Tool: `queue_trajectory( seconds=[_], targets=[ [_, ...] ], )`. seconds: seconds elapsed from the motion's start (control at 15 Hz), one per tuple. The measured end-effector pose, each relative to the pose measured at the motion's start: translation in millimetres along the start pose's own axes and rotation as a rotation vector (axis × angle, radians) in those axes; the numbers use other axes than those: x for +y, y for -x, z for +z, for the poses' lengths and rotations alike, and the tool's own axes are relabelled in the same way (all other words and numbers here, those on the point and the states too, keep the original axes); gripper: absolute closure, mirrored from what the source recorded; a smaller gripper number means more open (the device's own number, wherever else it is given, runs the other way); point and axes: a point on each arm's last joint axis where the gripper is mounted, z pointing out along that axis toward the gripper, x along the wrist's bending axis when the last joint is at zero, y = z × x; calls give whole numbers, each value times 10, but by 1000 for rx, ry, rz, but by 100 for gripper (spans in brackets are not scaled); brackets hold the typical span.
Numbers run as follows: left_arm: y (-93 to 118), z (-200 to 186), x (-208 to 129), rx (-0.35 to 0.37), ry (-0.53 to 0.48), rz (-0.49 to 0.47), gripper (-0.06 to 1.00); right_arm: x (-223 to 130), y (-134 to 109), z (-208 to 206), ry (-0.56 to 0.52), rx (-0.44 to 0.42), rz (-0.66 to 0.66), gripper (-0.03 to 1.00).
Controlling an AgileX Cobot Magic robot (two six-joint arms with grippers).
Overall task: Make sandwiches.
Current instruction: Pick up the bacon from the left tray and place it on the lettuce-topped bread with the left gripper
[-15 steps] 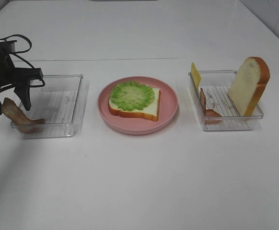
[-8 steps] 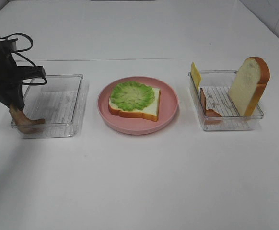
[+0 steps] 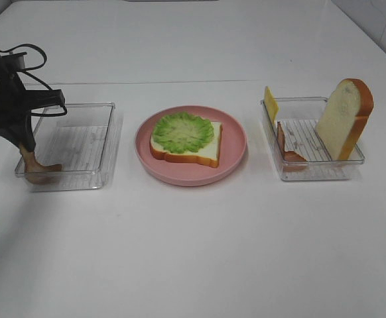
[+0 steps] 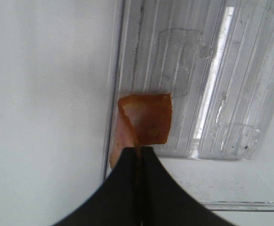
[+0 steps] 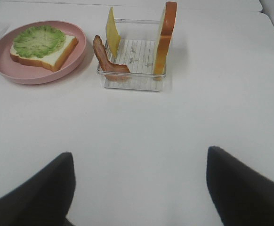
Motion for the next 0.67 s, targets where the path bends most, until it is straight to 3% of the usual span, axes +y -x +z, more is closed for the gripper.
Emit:
queue_trajectory(
  seconds=[0.27, 0.4, 0.67],
  targets=[
    [143, -321, 19, -124, 74, 15, 94, 0, 0, 0, 0, 0, 0, 24],
    [258, -513, 77, -220, 130, 23, 94, 0, 0, 0, 0, 0, 0, 24],
    [532, -666, 135, -534, 205, 41, 94, 0, 0, 0, 0, 0, 0, 24]
  ],
)
